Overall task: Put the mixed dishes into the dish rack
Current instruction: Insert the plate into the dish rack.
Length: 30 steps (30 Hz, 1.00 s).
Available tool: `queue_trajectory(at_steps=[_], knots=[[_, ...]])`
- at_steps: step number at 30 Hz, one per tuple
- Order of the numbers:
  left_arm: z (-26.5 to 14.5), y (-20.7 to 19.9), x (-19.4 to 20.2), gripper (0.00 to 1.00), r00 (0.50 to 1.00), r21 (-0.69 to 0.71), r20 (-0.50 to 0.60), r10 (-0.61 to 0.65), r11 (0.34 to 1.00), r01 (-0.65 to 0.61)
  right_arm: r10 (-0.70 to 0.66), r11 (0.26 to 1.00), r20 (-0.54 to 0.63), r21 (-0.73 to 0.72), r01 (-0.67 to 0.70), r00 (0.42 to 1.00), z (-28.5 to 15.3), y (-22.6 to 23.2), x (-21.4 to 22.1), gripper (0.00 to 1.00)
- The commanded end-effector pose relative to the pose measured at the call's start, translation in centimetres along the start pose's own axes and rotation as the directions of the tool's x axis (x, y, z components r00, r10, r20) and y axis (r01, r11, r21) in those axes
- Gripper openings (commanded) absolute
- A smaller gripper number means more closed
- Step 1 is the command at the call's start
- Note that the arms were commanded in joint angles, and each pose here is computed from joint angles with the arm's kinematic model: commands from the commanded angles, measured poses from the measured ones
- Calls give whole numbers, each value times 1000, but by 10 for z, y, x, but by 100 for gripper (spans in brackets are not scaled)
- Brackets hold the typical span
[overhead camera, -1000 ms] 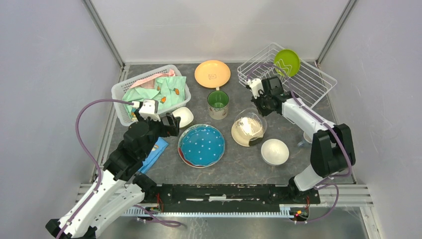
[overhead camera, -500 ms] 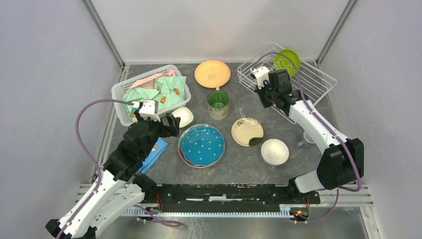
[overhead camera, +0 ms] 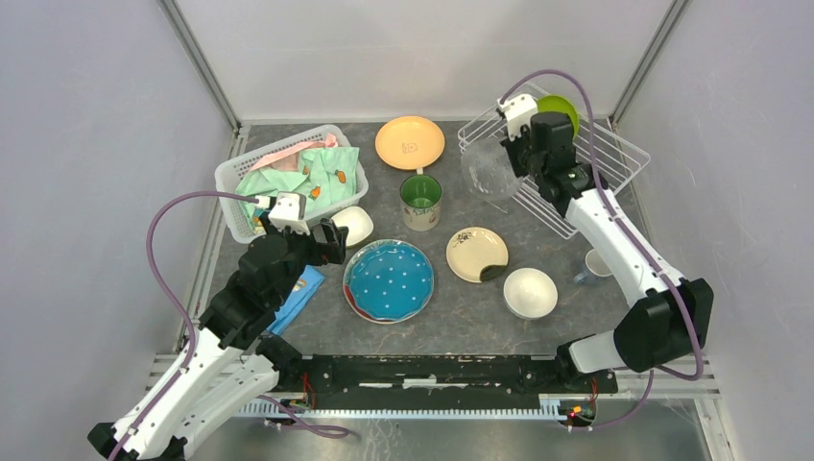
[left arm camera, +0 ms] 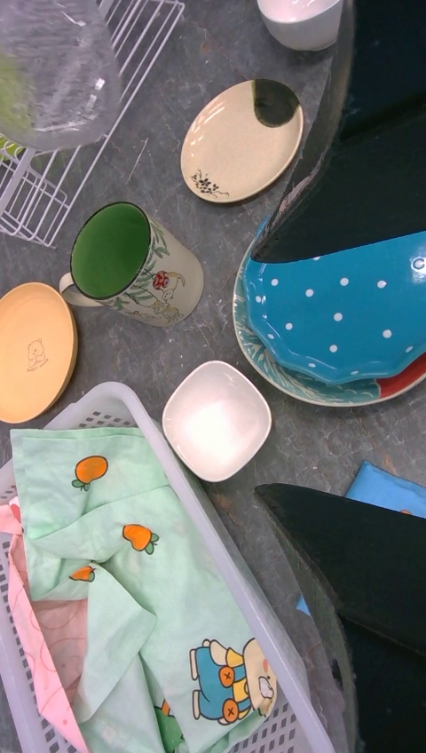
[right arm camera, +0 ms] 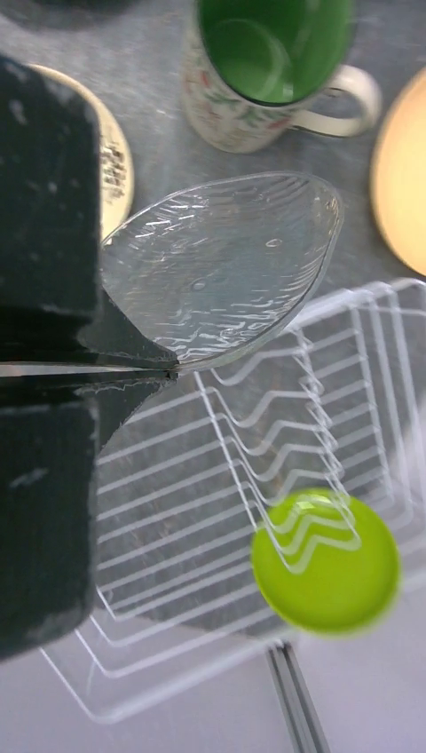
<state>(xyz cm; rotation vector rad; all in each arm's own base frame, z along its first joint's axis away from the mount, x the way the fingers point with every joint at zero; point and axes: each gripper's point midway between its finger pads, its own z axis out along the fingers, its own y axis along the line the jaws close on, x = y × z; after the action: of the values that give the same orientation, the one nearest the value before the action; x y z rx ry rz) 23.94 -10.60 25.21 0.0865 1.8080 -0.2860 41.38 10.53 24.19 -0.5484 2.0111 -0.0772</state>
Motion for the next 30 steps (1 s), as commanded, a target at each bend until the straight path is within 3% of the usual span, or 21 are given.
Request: queue_trajectory(at_steps=[1,5,11,20,30], knots=[[2,-2,-2,100,1000,11,6,15,1000,-15,18,983,221,172,-57,975,-20,-53,-78,0],[3,-3,0,100,1000,11,-4,18,1000,-18,26,956,280,274,-106,960,-20,-91,-99,0],[4,-4,2,100,1000,16,-12,21,1000,-21,11,884,307,442,-153,952,-5,-153,-98,0],[6,-6,6,100,999,22,-29,27,999,-26,-111,797,203,603,-35,973,34,-218,-86,0],[7,-1,7,100,999,-6,-34,31,999,-31,-224,797,120,593,111,967,89,-240,-61,0]])
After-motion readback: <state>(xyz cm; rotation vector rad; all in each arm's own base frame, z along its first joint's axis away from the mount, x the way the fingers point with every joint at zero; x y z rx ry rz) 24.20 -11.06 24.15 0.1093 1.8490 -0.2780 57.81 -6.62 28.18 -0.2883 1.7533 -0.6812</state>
